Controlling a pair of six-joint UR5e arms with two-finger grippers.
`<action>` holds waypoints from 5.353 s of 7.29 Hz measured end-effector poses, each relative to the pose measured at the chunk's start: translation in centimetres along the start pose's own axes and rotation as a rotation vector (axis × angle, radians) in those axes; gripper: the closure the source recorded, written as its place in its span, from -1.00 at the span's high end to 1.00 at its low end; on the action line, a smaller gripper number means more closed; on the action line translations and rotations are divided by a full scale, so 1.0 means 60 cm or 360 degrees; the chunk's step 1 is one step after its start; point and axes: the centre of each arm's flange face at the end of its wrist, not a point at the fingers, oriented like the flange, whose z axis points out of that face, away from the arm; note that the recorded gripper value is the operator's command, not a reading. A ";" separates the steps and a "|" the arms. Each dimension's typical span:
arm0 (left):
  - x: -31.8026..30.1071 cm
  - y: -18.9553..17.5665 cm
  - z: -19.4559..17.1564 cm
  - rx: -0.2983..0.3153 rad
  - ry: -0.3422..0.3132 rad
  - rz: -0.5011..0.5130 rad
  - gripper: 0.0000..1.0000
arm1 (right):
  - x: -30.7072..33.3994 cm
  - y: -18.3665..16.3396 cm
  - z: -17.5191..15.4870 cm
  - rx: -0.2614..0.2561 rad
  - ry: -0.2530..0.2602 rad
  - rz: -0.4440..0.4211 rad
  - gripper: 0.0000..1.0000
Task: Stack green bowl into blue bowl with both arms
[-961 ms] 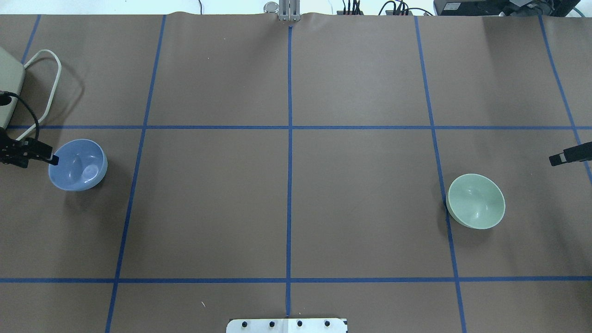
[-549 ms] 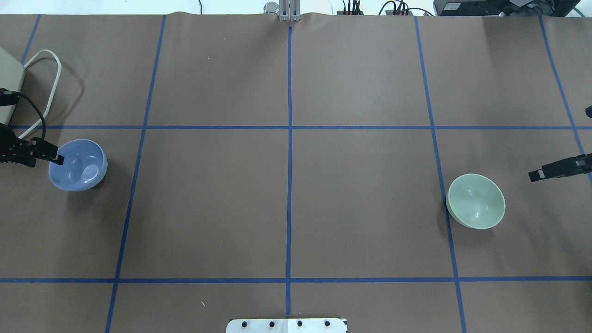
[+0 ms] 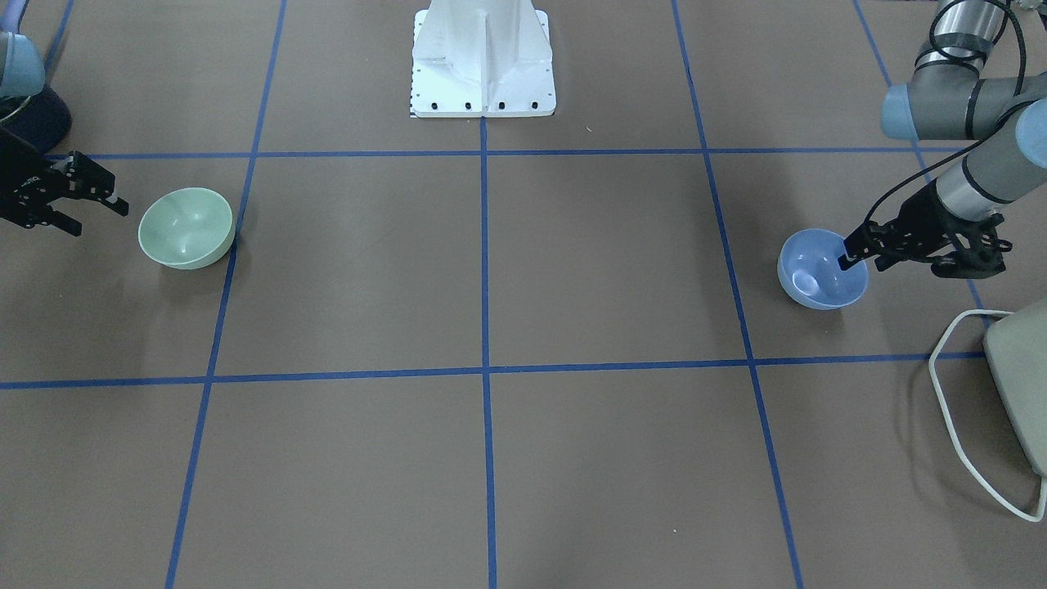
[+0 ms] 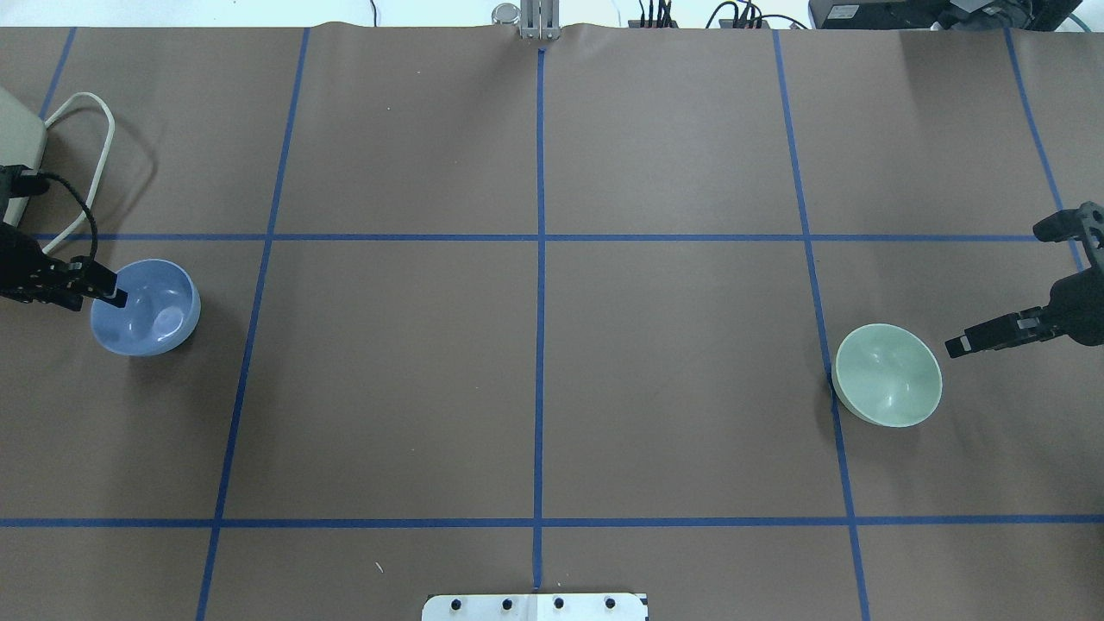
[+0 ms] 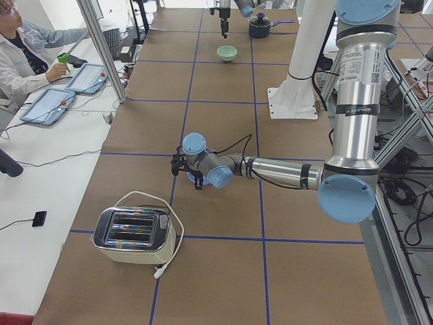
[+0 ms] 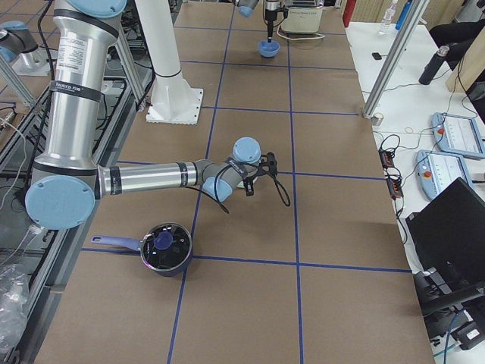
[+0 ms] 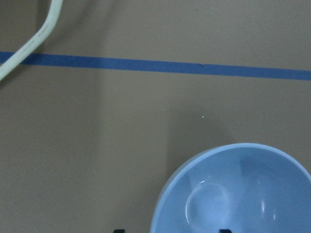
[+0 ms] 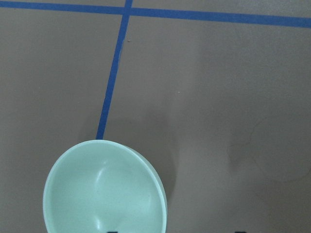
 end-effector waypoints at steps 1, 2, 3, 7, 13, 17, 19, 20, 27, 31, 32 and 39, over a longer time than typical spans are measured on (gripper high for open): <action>0.001 -0.001 0.006 -0.0009 -0.0002 0.0001 0.39 | -0.009 0.002 0.015 -0.0011 0.0015 -0.0009 0.70; 0.003 -0.002 0.013 -0.0018 -0.0004 0.0003 0.39 | -0.016 0.005 0.030 -0.0016 0.0040 -0.0026 0.70; 0.004 -0.004 0.018 -0.0025 -0.0006 0.0006 0.38 | -0.021 0.008 0.042 -0.0018 0.0061 -0.0042 0.72; -0.016 -0.009 0.048 -0.0019 0.0013 0.0024 -0.28 | -0.036 0.018 0.076 -0.0031 0.0113 -0.0090 0.73; 0.010 -0.016 0.036 0.0011 0.0048 -0.0118 -1.00 | -0.041 0.016 0.086 -0.0039 0.0113 -0.0103 0.72; 0.014 -0.013 0.030 0.0018 0.0055 -0.0113 -1.00 | -0.043 0.023 0.111 -0.0046 0.0148 -0.0145 0.69; 0.041 -0.008 0.006 0.0034 0.0093 -0.0095 -1.00 | -0.039 0.025 0.119 -0.0038 0.0139 -0.0166 0.54; 0.052 -0.007 -0.003 0.0041 0.0109 -0.0105 -1.00 | -0.038 0.025 0.121 -0.0038 0.0138 -0.0170 0.36; 0.077 -0.004 -0.025 0.0064 0.0147 -0.0132 -1.00 | -0.040 0.027 0.106 -0.0052 0.0062 -0.0200 -0.51; 0.078 -0.003 -0.024 0.0063 0.0146 -0.0145 -1.00 | -0.032 0.023 0.107 -0.0033 0.0087 -0.0189 -0.68; 0.078 -0.003 -0.024 0.0063 0.0145 -0.0145 -1.00 | -0.033 0.022 0.107 -0.0028 0.0089 -0.0188 -0.71; 0.088 -0.002 -0.033 0.0073 0.0158 -0.0145 -1.00 | -0.045 -0.020 0.075 -0.0012 0.0029 -0.0125 -0.74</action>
